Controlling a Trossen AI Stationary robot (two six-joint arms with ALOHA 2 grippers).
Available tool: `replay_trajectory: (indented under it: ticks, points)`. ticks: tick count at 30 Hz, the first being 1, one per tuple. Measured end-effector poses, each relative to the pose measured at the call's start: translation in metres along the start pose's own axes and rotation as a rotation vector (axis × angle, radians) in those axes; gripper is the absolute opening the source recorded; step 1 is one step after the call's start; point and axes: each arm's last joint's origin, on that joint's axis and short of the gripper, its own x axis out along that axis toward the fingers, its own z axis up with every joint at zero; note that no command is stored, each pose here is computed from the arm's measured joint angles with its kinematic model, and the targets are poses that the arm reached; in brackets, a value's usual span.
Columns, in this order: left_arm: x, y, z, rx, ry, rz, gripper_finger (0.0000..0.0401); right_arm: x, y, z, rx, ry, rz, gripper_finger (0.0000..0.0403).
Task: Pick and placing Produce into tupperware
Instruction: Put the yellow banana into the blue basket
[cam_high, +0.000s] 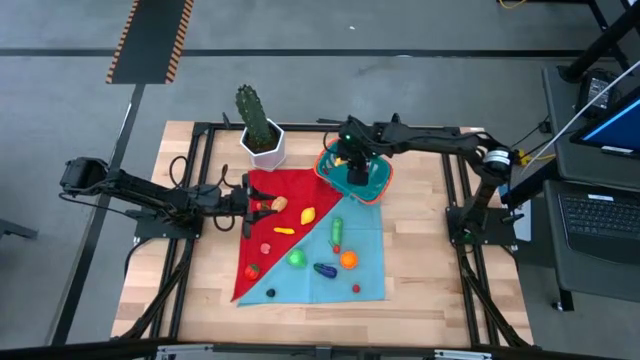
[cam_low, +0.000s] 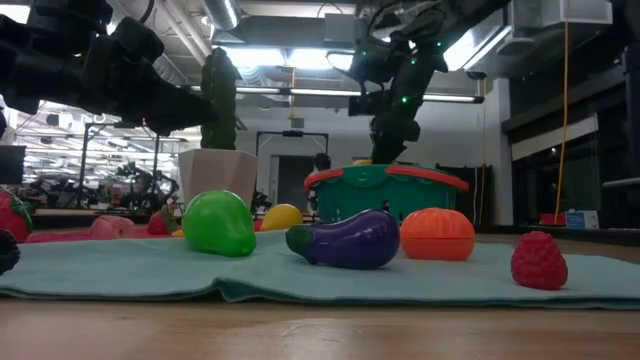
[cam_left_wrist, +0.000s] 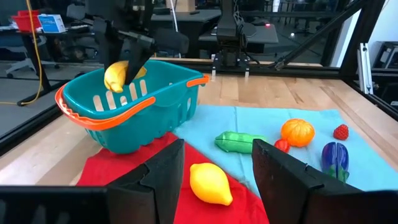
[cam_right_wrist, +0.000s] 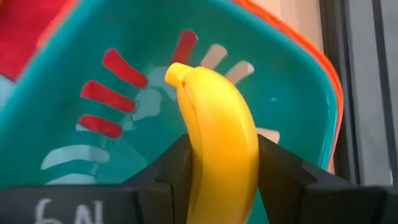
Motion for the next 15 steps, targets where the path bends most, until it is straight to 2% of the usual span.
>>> replay_trajectory:
  ticks: [15]
  points:
    - [0.0,0.0,-0.003,0.028,0.027,0.001,0.0179,0.03,0.007,-0.002,-0.012,0.062,0.042,0.0144]
